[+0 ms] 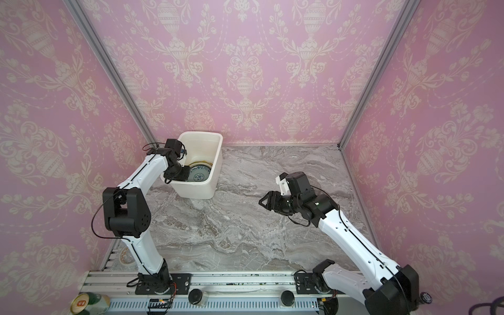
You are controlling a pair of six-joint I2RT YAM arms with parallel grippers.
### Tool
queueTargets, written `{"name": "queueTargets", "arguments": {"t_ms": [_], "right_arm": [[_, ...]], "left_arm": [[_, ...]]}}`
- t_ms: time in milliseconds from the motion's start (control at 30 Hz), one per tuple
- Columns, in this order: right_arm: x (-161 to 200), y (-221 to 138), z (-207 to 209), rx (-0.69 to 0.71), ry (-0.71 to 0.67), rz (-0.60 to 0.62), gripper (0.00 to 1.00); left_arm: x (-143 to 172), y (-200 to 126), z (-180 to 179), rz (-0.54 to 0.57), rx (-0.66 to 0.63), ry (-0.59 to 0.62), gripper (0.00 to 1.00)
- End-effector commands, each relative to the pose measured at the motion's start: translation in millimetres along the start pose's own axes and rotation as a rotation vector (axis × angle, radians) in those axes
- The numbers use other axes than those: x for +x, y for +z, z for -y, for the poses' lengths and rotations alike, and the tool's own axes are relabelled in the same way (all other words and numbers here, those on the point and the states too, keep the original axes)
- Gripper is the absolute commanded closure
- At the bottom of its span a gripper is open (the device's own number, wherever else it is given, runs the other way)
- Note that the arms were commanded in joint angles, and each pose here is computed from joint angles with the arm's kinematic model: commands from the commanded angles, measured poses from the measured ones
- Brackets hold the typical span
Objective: Place the plates into the plastic bin on the countertop
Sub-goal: Place the plate in the plastic bin.
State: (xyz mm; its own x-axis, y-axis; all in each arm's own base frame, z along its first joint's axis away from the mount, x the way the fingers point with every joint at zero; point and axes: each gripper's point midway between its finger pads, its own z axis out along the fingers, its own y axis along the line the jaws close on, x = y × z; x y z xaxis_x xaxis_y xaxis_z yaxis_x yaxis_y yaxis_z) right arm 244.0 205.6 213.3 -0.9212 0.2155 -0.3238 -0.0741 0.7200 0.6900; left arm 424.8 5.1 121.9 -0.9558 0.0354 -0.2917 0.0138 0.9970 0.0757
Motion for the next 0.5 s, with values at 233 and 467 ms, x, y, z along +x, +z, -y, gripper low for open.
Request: {"name": "queueTargets", "arguments": {"t_ms": [233, 467], "right_arm": [[-9, -10, -11, -0.021, -0.032, 0.030, 0.37], [-27, -30, 11, 0.117, -0.044, 0.097, 0.33]], "left_arm": [[8, -7, -20, 0.006, -0.058, -0.052, 0.70], [-31, -80, -23, 0.287, -0.030, -0.137, 0.46]]}}
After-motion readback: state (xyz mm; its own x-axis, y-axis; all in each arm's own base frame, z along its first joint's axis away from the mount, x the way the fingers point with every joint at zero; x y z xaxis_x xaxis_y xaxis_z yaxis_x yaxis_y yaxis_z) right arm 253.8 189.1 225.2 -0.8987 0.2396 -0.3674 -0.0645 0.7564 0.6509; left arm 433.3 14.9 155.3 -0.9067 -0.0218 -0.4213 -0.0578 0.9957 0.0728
